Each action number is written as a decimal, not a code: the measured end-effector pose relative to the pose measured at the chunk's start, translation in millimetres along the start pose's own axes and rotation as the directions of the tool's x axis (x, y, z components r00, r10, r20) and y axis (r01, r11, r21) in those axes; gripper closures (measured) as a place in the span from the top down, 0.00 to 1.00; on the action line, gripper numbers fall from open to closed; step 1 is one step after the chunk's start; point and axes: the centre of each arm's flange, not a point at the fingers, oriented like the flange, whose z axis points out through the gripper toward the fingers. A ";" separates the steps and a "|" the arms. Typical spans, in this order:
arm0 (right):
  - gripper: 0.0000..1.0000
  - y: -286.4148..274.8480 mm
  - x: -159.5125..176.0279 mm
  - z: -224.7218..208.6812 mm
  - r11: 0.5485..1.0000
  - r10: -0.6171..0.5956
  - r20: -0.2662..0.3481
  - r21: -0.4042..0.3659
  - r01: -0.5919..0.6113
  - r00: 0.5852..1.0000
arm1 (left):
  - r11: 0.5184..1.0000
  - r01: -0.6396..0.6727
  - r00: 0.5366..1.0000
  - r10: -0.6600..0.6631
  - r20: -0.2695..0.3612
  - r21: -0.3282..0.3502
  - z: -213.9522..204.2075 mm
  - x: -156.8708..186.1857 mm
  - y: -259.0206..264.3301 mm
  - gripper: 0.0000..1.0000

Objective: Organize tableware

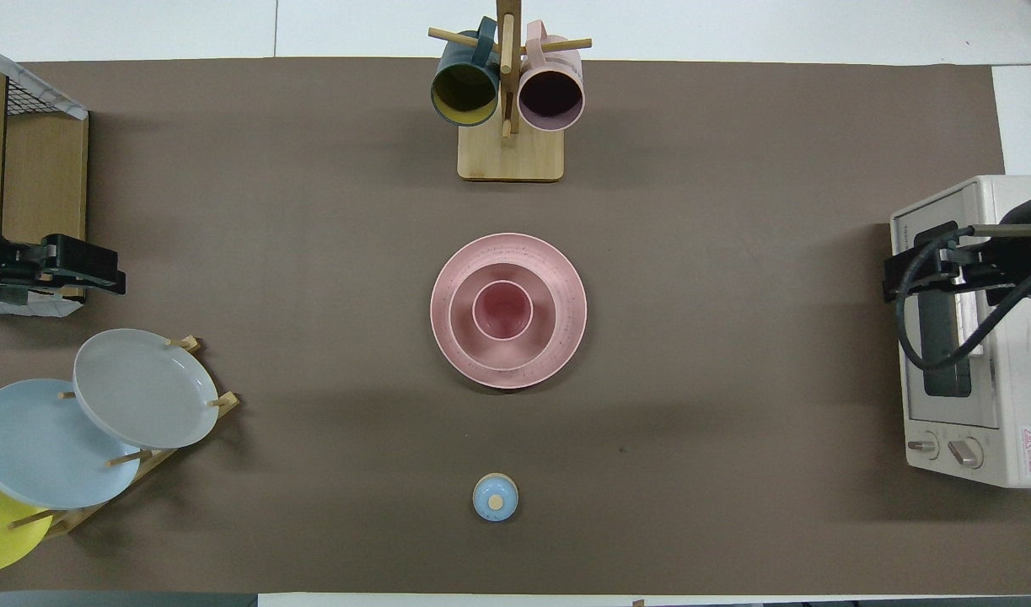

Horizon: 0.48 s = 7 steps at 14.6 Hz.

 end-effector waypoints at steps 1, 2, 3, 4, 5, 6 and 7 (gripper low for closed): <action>1.00 -1.1 -0.1 -0.3 1.000 -0.002 -0.001 0.000 0.002 1.000 | 1.000 0.000 1.000 0.000 0.001 0.000 0.7 0.3 0.6 1.00; 1.00 -2.2 -0.3 -0.6 1.000 -0.004 -0.001 0.000 0.004 1.000 | 1.000 0.002 1.000 -0.002 0.005 0.000 2.5 1.6 -0.4 1.00; 1.00 -2.9 -0.4 -0.9 1.000 -0.005 -0.002 -0.001 0.005 1.000 | 1.000 0.003 1.000 -0.003 0.006 0.000 3.0 2.6 -1.0 1.00; 1.00 -3.2 -0.4 -1.1 1.000 -0.006 -0.003 -0.001 0.006 1.000 | 1.000 0.003 1.000 -0.003 0.001 0.000 0.9 2.9 -1.0 1.00; 1.00 -3.4 -0.5 -1.4 1.000 -0.006 -0.003 -0.001 0.006 1.000 | 1.000 0.003 1.000 -0.003 -0.004 -0.001 -2.0 2.8 -1.2 1.00; 1.00 -3.6 -0.5 -1.5 1.000 -0.007 -0.003 -0.001 0.007 1.000 | 1.000 0.005 1.000 -0.005 -0.009 -0.002 -4.1 2.9 -2.2 1.00; 1.00 -3.7 -0.5 -1.6 1.000 -0.007 -0.004 -0.001 0.007 1.000 | 1.000 0.008 1.000 -0.008 -0.012 -0.002 -5.8 3.1 -3.6 1.00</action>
